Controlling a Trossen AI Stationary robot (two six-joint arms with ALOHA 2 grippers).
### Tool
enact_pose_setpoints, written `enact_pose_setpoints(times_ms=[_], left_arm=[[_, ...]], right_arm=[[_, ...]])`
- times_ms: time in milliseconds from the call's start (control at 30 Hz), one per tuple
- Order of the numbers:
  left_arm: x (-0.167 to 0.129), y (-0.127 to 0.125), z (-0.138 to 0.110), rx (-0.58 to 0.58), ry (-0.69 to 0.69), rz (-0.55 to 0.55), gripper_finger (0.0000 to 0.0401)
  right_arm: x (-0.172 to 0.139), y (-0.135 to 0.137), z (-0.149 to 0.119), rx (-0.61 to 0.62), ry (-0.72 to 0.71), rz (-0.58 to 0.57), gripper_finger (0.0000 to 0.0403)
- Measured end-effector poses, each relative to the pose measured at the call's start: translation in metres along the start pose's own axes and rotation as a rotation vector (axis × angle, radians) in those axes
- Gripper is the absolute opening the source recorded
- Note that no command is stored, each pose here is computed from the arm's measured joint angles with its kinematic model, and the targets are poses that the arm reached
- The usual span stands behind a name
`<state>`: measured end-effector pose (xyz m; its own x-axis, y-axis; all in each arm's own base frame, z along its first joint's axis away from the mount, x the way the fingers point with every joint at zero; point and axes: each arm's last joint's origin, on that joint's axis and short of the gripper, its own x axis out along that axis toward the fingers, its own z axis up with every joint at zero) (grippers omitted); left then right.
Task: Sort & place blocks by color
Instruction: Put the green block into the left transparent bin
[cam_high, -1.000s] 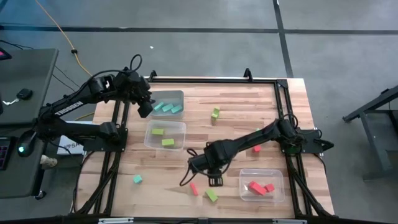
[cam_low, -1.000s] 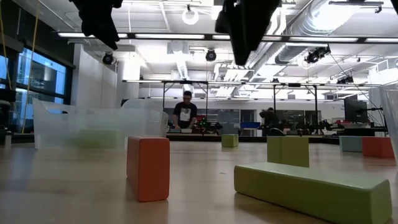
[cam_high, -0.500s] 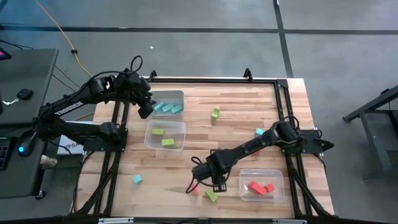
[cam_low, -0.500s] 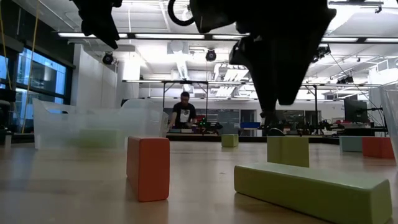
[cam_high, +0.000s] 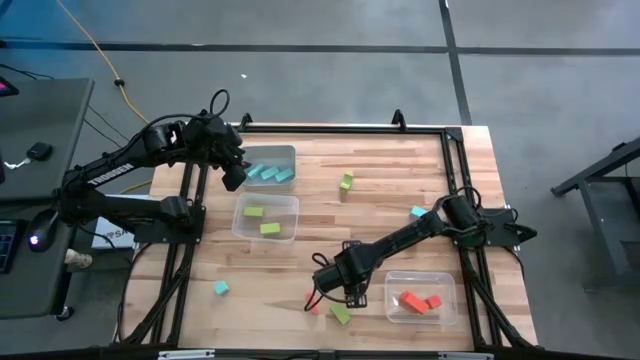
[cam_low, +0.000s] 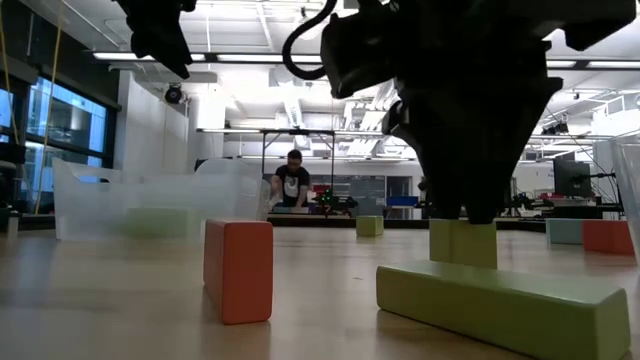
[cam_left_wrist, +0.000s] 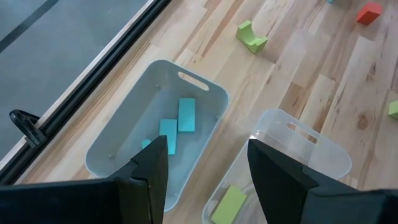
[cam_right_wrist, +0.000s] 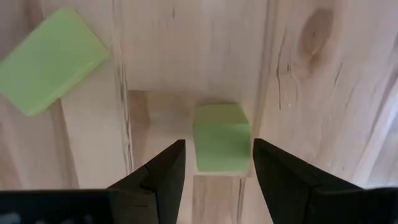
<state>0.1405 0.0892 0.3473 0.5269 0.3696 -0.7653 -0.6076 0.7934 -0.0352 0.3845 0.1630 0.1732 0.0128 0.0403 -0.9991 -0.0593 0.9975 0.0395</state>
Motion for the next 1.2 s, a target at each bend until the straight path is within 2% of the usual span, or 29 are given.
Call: enact_pose_setpoints(times_ms=[567, 1200], left_arm=[[0.000, 0.000, 0.000, 0.017, 0.000, 0.004, 0.0170], [0.000, 0.000, 0.000, 0.019, 0.000, 0.004, 0.0170]], right_arm=[[0.000, -0.010, 0.006, 0.002, -0.018, 0.023, 0.0177], [-0.001, -0.014, 0.007, 0.099, -0.011, 0.043, 0.0177]])
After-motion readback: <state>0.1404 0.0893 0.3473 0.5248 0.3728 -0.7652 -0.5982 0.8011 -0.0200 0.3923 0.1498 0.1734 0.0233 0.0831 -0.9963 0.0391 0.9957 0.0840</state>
